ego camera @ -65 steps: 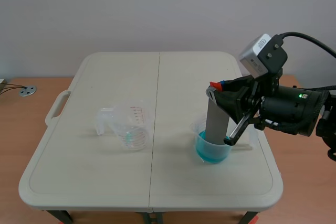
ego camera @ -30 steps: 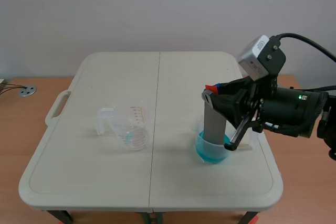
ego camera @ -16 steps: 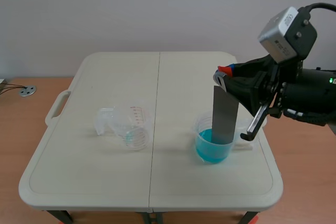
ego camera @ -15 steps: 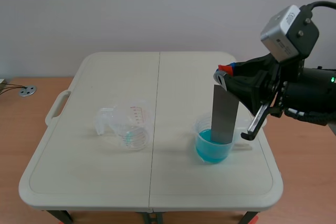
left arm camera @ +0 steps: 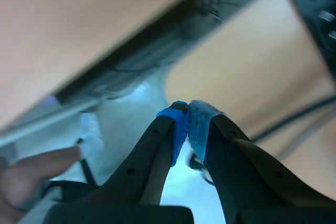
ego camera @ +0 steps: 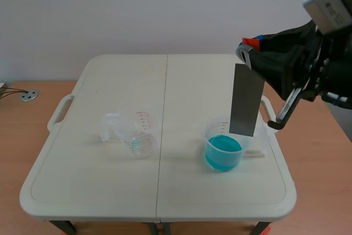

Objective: Hold the metal plate by the orange handle, dip it into the blue solution, take it out and point at it, then put the plate back in the beaker on the left.
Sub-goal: 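Raise the plate and point at it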

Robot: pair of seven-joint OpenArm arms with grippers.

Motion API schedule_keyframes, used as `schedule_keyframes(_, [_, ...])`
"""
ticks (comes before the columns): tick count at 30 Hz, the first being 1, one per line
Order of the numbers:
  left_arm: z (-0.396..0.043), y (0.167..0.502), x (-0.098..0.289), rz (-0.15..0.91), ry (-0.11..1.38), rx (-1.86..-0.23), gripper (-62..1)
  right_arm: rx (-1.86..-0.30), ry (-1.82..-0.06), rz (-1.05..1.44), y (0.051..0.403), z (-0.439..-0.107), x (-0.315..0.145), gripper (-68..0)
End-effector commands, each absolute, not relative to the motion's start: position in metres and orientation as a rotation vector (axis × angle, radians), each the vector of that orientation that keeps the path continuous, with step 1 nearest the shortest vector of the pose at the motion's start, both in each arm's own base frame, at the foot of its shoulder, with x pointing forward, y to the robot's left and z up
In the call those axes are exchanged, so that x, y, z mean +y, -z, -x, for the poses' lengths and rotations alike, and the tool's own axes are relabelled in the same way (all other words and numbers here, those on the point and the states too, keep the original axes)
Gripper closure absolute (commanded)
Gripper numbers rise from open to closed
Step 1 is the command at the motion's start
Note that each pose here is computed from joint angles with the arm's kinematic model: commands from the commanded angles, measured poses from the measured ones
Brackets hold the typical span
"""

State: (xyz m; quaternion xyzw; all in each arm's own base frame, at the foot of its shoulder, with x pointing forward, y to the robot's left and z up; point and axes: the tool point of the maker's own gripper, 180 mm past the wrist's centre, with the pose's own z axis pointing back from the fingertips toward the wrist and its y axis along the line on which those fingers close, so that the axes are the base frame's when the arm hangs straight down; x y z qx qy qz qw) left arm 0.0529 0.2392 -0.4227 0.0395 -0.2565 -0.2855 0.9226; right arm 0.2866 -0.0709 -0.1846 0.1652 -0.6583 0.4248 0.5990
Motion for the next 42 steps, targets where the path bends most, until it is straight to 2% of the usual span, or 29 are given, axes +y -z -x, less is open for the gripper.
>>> schedule_keyframes(1, [-0.083, 0.407, 0.249, -0.131, 0.599, -0.602, -2.1, -1.57, -1.005, -0.379, 0.168, -0.285, -0.072, -1.3])
schedule_keyframes(9, [-0.188, 0.328, 0.273, -0.335, 0.687, -0.883, -2.1, -1.637, -1.027, -0.348, 0.142, -0.282, -0.071, -1.3])
schedule_keyframes(16, [-0.238, 0.282, 0.25, -0.337, 0.758, -1.061, -2.1, -1.661, -1.04, -0.356, 0.131, -0.278, -0.065, -1.3])
schedule_keyframes(20, [-0.259, 0.264, 0.22, -0.241, 0.81, -1.141, -2.1, -1.684, -1.046, -0.369, 0.123, -0.274, -0.061, -1.3])
schedule_keyframes(30, [-0.26, 0.267, 0.122, 0.129, 1.023, -1.162, -2.1, -1.706, -1.041, -0.388, 0.116, -0.272, -0.058, -1.3])
schedule_keyframes(42, [-0.268, 0.271, 0.029, 0.338, 1.107, -1.172, -2.1, -1.706, -1.041, -0.389, 0.116, -0.272, -0.058, -1.3])
